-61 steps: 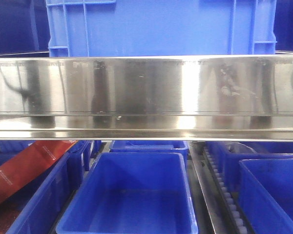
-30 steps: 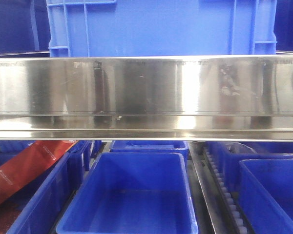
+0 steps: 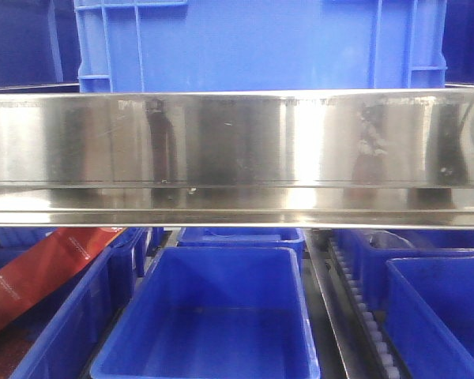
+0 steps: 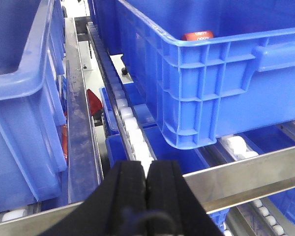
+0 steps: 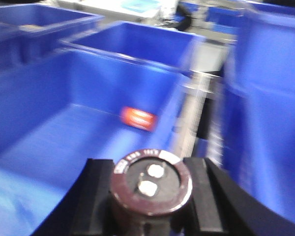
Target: Place cylindrical capacitor in blue bin on shelf
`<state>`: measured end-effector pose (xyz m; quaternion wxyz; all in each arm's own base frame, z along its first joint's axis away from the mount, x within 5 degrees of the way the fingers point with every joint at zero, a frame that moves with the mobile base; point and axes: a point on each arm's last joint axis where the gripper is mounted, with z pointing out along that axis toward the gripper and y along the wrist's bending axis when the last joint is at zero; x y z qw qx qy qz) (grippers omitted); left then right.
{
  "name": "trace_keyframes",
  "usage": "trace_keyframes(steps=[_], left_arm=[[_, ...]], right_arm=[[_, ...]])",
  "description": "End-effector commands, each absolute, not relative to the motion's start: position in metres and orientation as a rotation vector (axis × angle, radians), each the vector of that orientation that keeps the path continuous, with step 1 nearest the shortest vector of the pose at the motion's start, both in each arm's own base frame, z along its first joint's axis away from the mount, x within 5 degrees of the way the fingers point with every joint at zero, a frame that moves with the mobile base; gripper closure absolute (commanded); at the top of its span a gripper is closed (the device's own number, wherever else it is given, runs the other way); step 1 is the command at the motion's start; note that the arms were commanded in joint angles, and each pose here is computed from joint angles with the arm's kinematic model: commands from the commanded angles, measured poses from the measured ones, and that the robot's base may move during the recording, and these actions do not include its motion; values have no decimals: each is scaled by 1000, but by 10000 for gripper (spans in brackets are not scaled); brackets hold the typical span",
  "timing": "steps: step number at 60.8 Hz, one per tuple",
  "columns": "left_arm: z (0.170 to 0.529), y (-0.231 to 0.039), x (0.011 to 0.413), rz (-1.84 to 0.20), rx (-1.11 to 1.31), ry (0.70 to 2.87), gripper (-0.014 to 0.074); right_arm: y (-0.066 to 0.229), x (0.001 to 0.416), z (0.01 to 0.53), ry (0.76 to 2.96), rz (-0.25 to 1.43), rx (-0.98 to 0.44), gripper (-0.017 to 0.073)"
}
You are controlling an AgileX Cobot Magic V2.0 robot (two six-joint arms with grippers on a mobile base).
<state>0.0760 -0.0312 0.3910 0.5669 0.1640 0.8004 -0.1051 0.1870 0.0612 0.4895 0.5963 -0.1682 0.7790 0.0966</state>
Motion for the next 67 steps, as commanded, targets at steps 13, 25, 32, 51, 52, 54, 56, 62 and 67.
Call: trace_keyframes(steps=[13, 25, 32, 51, 52, 54, 56, 62, 67], left_arm=[[393, -31, 75, -263, 369, 1858, 704], [393, -31, 75, -263, 369, 1858, 704], [393, -31, 75, -263, 369, 1858, 704], [393, -31, 75, -263, 369, 1858, 704], [393, -31, 75, -263, 369, 1858, 704], [393, -31, 75, -263, 369, 1858, 704], [393, -31, 75, -263, 369, 1858, 704], [393, -31, 75, -263, 369, 1858, 704], [393, -31, 75, -263, 369, 1858, 704]], right_arm=[[130, 269, 492, 1905, 311, -579, 721], [166, 323, 455, 1999, 373, -610, 721], [181, 352, 424, 2077, 386, -619, 721], [190, 371, 396, 2146, 380, -631, 537], [190, 371, 396, 2146, 380, -631, 479], [190, 371, 396, 2146, 380, -631, 395], [190, 371, 396, 2146, 380, -631, 285], [190, 370, 395, 2149, 380, -633, 60], [190, 370, 396, 2148, 384, -630, -10]])
